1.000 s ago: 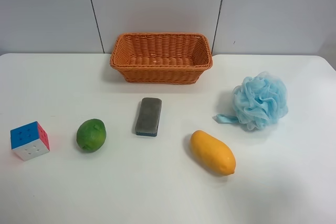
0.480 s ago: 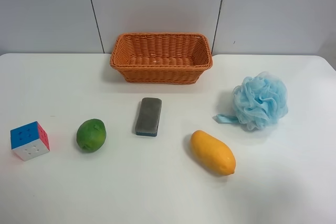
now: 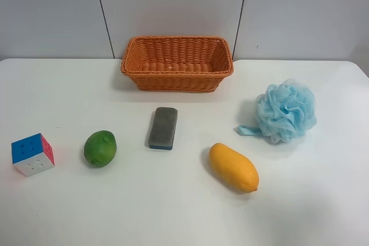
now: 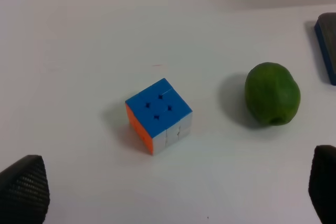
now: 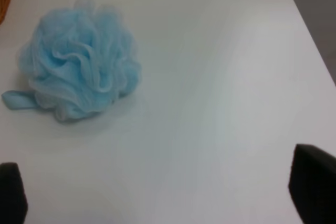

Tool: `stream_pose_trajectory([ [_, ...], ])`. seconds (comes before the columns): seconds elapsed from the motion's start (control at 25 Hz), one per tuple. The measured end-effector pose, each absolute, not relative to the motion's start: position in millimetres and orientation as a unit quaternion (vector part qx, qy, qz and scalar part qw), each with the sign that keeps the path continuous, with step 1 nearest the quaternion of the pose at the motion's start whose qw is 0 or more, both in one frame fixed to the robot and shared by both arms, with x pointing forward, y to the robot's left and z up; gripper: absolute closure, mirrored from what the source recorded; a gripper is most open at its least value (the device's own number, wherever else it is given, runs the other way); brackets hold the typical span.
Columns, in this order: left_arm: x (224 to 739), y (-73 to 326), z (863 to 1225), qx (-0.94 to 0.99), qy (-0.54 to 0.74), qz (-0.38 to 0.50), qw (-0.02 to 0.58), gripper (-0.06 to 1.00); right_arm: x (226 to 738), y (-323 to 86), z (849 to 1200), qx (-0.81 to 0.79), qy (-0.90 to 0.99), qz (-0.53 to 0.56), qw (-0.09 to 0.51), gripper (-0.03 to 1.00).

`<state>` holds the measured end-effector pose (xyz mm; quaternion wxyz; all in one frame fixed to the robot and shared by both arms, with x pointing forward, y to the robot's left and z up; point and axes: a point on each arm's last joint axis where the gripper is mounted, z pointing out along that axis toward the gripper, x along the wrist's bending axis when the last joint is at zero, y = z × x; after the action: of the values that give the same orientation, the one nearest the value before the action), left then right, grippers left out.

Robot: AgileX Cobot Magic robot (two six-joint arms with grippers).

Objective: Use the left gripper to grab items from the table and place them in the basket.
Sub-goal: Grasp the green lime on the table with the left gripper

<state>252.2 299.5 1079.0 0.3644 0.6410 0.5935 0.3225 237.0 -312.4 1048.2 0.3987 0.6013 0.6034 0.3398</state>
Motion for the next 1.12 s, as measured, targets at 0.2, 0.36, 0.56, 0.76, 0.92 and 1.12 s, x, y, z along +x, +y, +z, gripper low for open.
stream_pose_trajectory([
  [0.2, 301, 295, 1114, 0.665, 0.616, 0.279, 0.317, -0.05, 237, -312, 1048, 0.601, 0.603, 0.34, 0.399, -0.02],
  [0.36, 358, 289, 1122, 0.689, 0.635, 0.229, 0.263, -0.05, 237, -312, 1048, 0.601, 0.603, 0.34, 0.399, -0.02],
  [0.56, 427, 276, 1108, 0.718, 0.645, 0.154, 0.21, -0.05, 237, -312, 1048, 0.601, 0.603, 0.34, 0.399, -0.02],
  [0.76, 470, 249, 1076, 0.737, 0.645, 0.106, 0.172, -0.05, 237, -312, 1048, 0.601, 0.603, 0.34, 0.399, -0.02],
  [0.92, 488, 220, 1045, 0.738, 0.655, 0.078, 0.142, -0.05, 237, -312, 1048, 0.601, 0.603, 0.34, 0.399, -0.02],
  [1.12, 499, 192, 1014, 0.725, 0.676, 0.052, 0.116, -0.05, 237, -312, 1048, 0.601, 0.603, 0.34, 0.399, -0.02],
])
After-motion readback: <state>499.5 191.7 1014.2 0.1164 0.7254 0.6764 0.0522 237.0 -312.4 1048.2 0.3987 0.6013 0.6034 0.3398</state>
